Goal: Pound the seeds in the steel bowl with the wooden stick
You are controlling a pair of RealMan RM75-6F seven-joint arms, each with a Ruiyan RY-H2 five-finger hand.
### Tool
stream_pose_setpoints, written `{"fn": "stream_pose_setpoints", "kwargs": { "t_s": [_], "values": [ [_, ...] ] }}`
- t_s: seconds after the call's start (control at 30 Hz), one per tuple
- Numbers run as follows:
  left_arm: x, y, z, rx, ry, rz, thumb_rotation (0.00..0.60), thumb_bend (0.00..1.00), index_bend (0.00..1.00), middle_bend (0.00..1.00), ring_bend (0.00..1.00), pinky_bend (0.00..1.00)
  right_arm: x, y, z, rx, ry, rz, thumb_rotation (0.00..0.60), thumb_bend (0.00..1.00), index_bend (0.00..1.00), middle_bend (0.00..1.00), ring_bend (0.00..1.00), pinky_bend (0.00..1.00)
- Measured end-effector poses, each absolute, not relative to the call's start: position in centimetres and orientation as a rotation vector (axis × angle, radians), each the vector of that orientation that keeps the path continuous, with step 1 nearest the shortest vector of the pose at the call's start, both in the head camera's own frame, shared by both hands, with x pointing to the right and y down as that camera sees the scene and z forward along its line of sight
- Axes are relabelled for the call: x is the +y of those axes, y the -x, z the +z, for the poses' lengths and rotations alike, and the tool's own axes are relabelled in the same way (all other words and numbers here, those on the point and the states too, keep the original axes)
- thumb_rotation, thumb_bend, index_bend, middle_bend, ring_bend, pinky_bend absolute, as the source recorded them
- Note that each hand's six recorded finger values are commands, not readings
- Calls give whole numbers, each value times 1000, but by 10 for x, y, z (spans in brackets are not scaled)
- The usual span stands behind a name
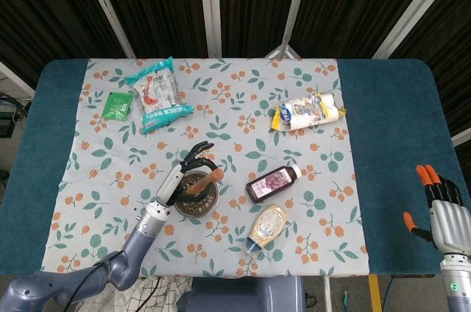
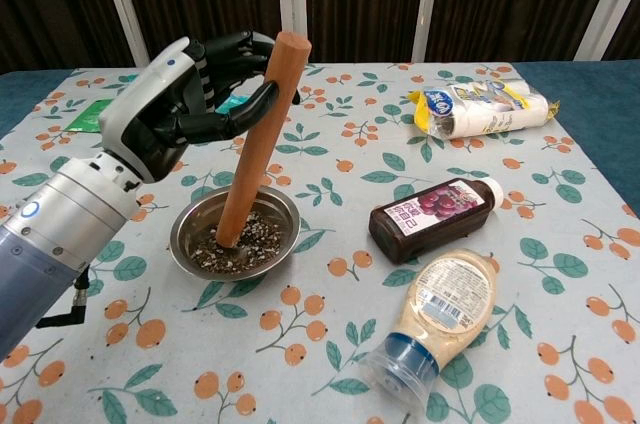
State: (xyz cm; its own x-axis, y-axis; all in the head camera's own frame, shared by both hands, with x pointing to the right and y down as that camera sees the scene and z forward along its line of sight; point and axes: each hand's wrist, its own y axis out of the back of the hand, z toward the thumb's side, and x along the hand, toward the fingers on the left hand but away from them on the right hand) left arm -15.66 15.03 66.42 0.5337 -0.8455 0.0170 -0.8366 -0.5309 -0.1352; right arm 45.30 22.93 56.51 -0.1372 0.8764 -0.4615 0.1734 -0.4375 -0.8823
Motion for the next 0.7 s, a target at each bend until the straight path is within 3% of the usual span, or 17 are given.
{"fn": "stream_pose_setpoints", "kwargs": {
  "t_s": [0.4,0.7],
  "values": [
    [137,149,629,1464,2603,-29,600,731,619,602,105,8,230,-452,564,-1181,1584,1615,600,370,0,0,0,0],
    [138,154,630,1476,2586,-108,600,730,619,602,106,8,230,-451,564,-1172,1580,1612,600,370,0,0,0,0]
  ]
}}
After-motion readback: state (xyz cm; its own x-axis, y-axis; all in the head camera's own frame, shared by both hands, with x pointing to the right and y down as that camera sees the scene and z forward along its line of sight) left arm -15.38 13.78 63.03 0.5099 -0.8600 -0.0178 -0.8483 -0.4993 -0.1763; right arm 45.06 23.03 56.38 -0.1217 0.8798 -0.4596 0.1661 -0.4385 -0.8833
